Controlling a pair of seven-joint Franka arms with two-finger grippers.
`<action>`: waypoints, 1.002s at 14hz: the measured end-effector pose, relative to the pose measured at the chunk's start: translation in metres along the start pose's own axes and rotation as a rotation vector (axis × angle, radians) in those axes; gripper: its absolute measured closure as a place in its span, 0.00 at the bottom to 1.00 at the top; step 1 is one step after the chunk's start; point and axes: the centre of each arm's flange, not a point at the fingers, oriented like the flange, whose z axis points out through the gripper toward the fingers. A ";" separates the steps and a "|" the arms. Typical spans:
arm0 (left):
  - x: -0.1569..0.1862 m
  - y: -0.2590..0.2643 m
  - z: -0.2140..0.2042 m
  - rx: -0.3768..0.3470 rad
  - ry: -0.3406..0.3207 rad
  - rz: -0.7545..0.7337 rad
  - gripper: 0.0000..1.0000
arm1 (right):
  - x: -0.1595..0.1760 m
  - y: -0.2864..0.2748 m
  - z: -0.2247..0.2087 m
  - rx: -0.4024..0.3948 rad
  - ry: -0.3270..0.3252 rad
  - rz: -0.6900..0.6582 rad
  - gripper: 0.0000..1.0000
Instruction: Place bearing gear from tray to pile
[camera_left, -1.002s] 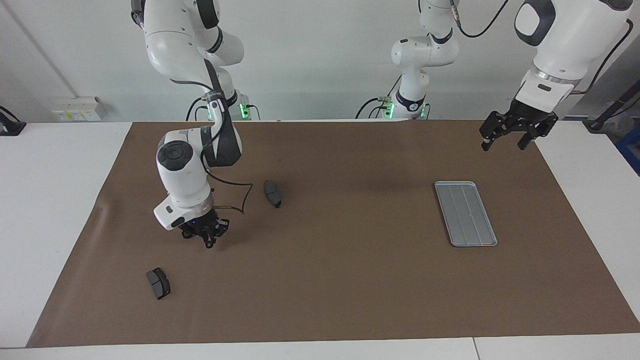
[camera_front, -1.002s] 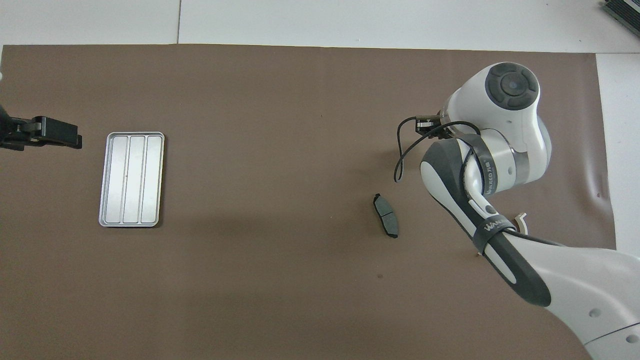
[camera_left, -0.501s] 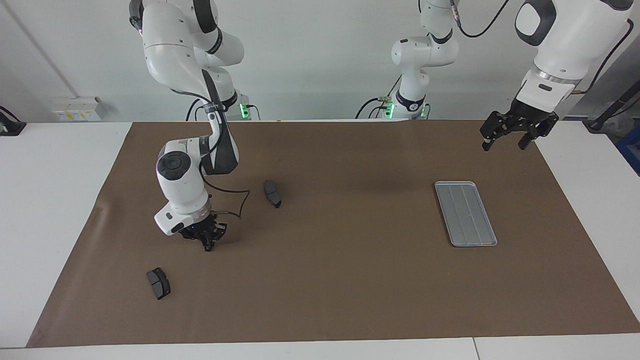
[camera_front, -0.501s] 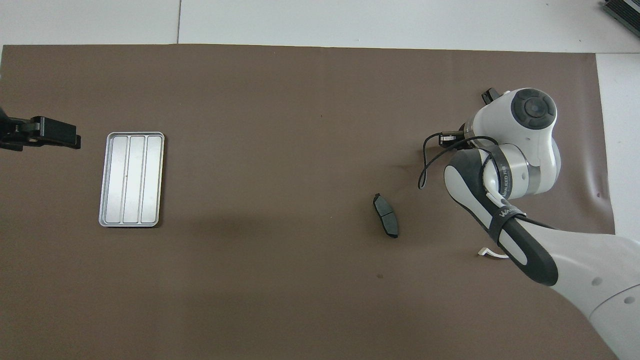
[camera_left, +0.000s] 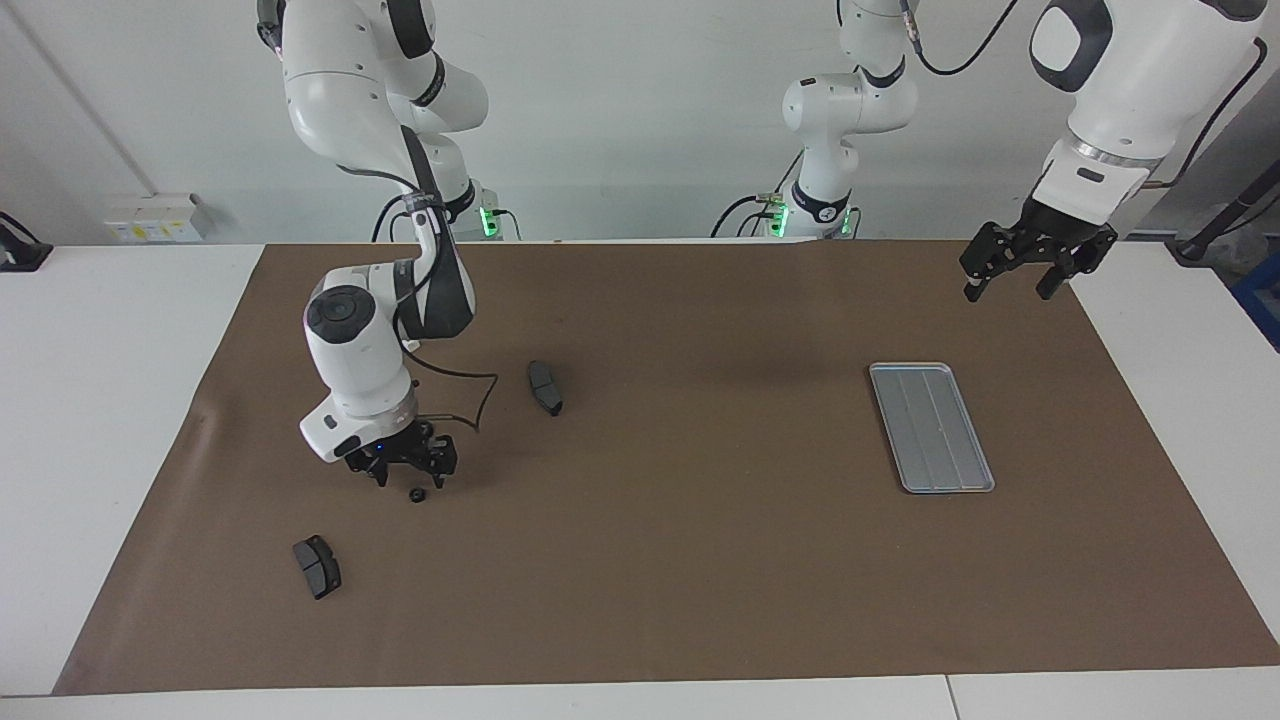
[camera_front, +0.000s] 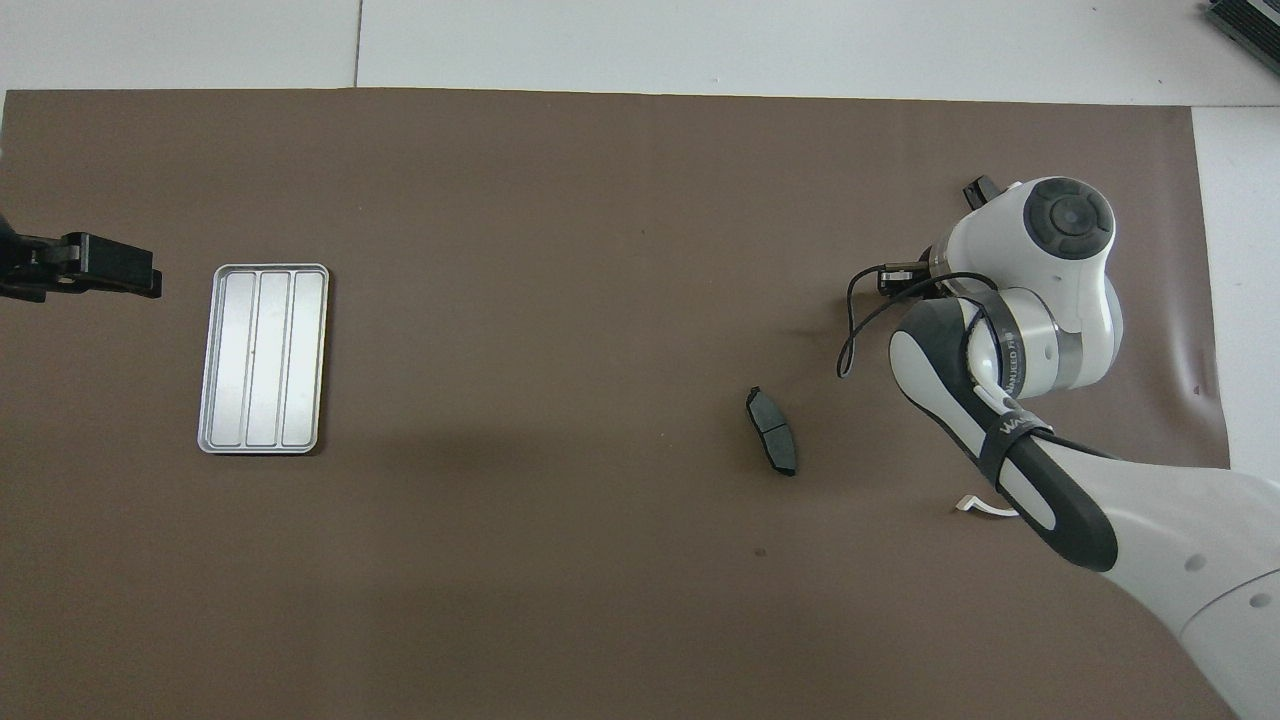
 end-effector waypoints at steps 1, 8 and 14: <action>0.000 0.000 0.000 0.000 0.000 0.000 0.00 | 0.001 0.003 -0.020 -0.003 0.013 0.005 0.00; 0.000 0.000 0.000 0.000 0.000 0.000 0.00 | -0.015 0.047 -0.151 -0.038 0.018 0.090 0.00; 0.000 0.000 0.000 0.000 0.000 0.000 0.00 | -0.056 0.057 -0.247 -0.046 -0.064 0.120 0.00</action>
